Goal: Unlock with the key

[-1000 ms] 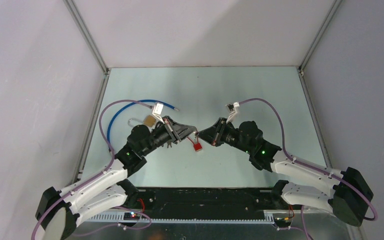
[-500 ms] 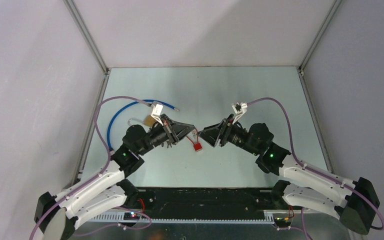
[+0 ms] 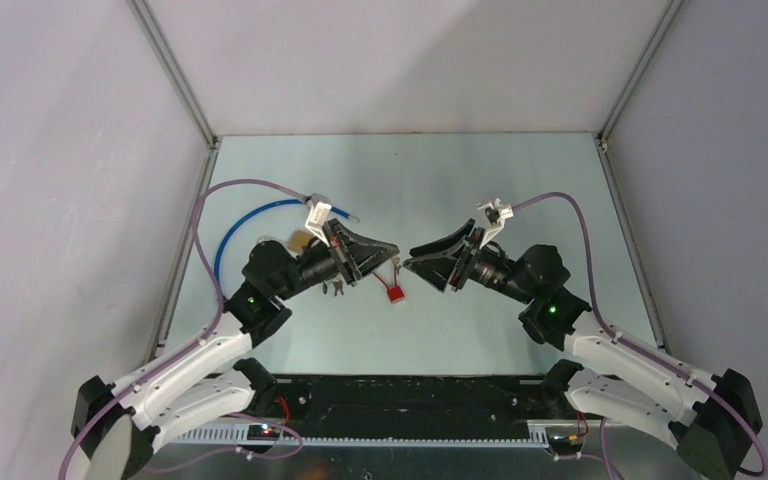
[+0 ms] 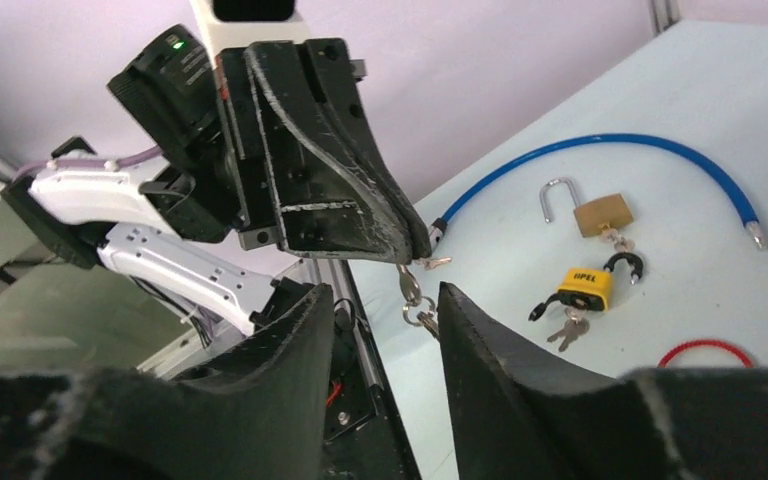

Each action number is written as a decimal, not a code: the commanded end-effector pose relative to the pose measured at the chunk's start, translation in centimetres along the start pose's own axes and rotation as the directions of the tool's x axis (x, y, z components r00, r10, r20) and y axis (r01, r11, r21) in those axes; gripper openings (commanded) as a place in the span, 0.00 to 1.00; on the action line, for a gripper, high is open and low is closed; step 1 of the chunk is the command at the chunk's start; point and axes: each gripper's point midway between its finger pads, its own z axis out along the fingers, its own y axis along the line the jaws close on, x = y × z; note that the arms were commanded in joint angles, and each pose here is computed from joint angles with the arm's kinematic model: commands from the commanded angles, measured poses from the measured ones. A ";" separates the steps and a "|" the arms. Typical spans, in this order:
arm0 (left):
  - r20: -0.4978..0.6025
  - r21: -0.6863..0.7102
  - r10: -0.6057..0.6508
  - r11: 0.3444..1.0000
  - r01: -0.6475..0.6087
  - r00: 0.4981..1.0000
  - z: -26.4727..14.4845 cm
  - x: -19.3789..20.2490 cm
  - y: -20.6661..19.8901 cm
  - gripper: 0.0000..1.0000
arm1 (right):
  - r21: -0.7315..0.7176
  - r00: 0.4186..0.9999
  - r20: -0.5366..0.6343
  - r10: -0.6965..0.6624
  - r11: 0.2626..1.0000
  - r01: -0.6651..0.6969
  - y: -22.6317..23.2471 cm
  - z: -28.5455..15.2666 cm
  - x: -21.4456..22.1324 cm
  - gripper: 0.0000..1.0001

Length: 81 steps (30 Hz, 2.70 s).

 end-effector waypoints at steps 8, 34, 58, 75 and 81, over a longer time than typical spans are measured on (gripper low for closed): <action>0.091 0.165 -0.043 0.986 0.027 0.995 0.4 -3.4 -4.2 0.00 | -0.143 0.996 0.057 -0.063 0.987 0.071 2.1 0.8 -1.3 0.27; 0.103 0.237 -0.090 0.970 0.064 0.991 1.0 -3.7 -5.5 0.00 | -0.212 0.995 0.061 -0.084 0.973 0.095 3.2 0.7 -1.5 0.12; 0.130 -0.159 -0.033 0.986 0.054 0.991 -0.4 -2.6 1.8 0.75 | -0.029 0.999 -0.030 -0.017 0.999 0.016 0.3 -0.3 0.4 0.00; -0.050 -0.798 -0.286 0.588 0.134 0.957 -6.0 5.6 13.3 0.97 | 0.415 0.973 -0.092 0.212 0.896 -0.156 -8.1 -3.4 6.1 0.00; -0.132 -0.840 -0.437 0.526 0.133 0.890 -4.3 9.8 14.6 0.97 | 0.434 0.976 -0.070 0.206 0.887 -0.156 -8.7 -4.1 6.1 0.00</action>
